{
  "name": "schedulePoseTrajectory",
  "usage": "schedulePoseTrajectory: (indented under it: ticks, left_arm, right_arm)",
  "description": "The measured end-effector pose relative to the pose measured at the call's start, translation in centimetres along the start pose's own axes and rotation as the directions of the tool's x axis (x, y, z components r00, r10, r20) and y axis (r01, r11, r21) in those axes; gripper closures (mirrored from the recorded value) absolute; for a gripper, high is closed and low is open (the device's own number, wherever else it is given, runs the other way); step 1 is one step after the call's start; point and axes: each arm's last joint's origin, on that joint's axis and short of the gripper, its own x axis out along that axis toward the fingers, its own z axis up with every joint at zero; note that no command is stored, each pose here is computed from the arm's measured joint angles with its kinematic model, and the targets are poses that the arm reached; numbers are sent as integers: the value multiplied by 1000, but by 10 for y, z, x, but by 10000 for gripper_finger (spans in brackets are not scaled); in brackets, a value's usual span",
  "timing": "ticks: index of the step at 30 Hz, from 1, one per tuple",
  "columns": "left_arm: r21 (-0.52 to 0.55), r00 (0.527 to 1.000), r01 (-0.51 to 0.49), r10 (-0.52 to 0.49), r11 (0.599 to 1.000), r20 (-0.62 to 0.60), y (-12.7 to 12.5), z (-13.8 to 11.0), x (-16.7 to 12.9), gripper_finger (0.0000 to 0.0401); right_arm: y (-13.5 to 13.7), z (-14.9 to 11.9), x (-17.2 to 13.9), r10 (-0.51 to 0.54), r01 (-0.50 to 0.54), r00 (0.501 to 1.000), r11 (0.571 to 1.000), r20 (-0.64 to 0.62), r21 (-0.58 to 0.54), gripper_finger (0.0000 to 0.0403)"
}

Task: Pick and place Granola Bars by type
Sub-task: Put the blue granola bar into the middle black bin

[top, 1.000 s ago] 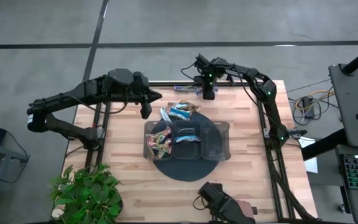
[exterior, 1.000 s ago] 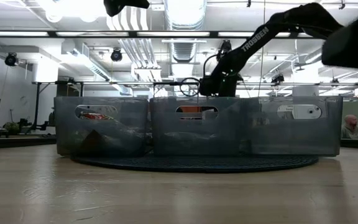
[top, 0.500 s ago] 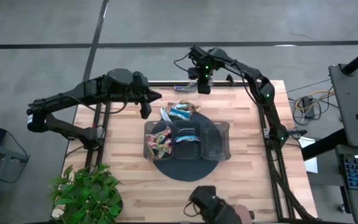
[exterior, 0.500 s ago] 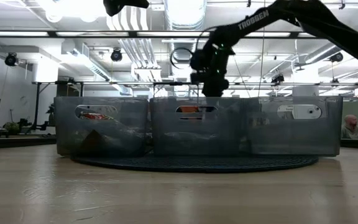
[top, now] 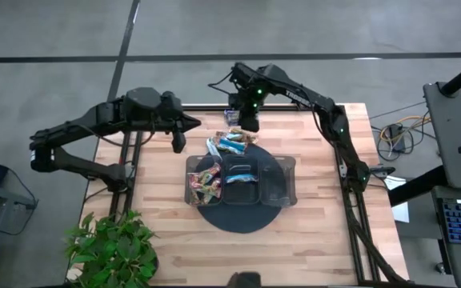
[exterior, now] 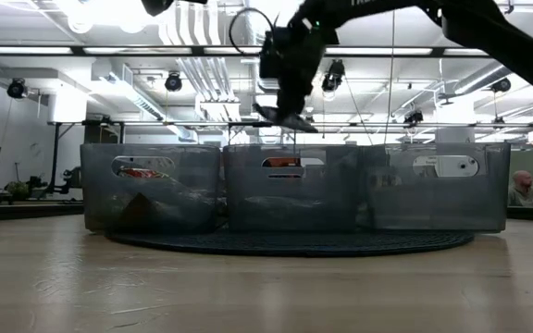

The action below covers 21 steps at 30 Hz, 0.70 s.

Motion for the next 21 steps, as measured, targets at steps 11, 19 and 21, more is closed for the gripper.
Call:
schedulePoseTrajectory:
  ticks: [11,19,21]
  left_arm:
    - [3,1000,-1,1,1000,-11,1,-4,-15,401]
    - [24,1000,0,0,1000,-9,1,-4,-16,401]
    - [30,1000,0,0,1000,-11,1,-4,-16,401]
  right_arm:
    - [77,18,4,105,-106,993,994,-62,-14,351]
    - [129,29,18,148,-151,984,988,-95,-23,351]
    - [142,30,21,157,-163,982,986,-104,-44,351]
